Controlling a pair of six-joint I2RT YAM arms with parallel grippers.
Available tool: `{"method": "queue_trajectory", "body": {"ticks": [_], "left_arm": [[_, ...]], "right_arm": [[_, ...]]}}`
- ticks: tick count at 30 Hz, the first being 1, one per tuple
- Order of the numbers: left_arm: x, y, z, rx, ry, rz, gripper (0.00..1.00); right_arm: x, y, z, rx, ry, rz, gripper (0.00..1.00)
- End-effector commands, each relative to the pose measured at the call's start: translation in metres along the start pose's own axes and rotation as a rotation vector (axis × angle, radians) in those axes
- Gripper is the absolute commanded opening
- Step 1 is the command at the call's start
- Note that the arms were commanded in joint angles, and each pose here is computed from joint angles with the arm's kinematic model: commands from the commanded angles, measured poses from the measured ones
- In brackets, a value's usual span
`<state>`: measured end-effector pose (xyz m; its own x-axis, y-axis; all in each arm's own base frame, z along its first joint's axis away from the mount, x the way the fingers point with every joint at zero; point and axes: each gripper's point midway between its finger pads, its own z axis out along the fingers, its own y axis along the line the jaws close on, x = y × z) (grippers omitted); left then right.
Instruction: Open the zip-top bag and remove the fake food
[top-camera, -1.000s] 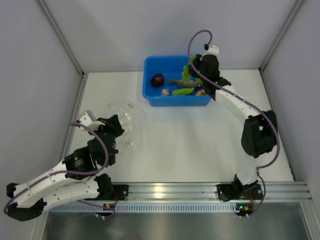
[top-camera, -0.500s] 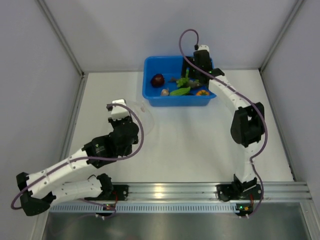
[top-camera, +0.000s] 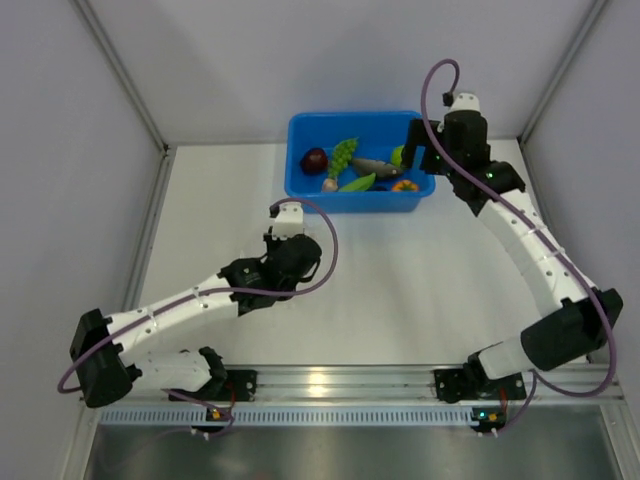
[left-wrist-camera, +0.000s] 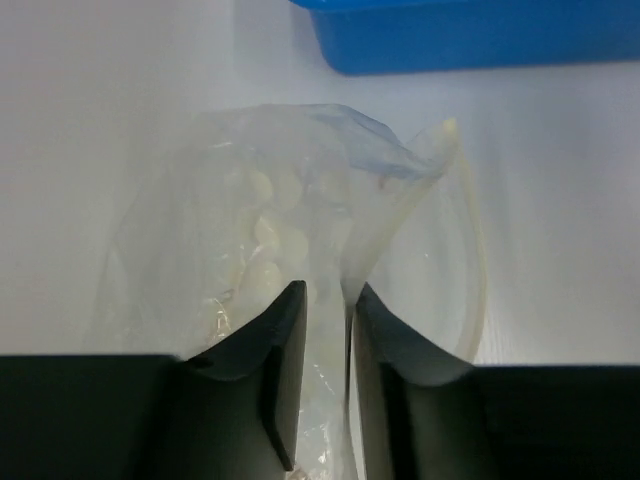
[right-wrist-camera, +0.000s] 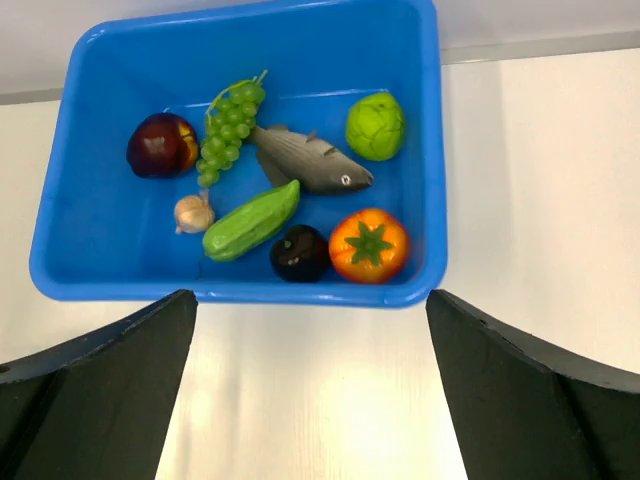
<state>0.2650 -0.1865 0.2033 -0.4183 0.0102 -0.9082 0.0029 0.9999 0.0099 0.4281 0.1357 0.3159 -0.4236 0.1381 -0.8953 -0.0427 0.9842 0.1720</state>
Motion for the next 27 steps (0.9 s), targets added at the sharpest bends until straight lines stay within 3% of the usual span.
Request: {"method": "queue_trajectory", "body": {"ticks": [1, 2, 5, 7, 11, 16, 27], "left_arm": [[0.013, -0.027, 0.002, 0.108, 0.071, -0.038, 0.32], [0.011, -0.031, 0.002, 0.123, 0.071, -0.044, 0.52], [0.000, -0.034, -0.004, 0.153, 0.054, -0.073, 0.75], [-0.010, -0.032, -0.007, 0.164, 0.038, -0.091, 0.98], [-0.032, -0.013, -0.003, 0.178, 0.030, -0.142, 0.98], [-0.058, 0.043, 0.000, 0.042, -0.035, -0.186, 0.98], [-0.088, 0.121, -0.054, -0.114, -0.171, -0.139, 0.98]], "right_arm": [[0.039, -0.021, -0.021, 0.033, 0.098, -0.005, 0.99], [0.042, -0.022, -0.027, 0.032, 0.103, -0.011, 0.99], [0.046, -0.035, -0.052, 0.058, 0.094, -0.025, 0.99], [0.042, -0.043, -0.073, 0.071, 0.053, -0.031, 1.00], [0.035, -0.061, -0.110, 0.106, -0.026, -0.052, 0.99], [0.043, -0.085, -0.148, 0.151, -0.096, -0.095, 0.99], [0.075, -0.118, -0.201, 0.202, -0.150, -0.089, 0.99]]}}
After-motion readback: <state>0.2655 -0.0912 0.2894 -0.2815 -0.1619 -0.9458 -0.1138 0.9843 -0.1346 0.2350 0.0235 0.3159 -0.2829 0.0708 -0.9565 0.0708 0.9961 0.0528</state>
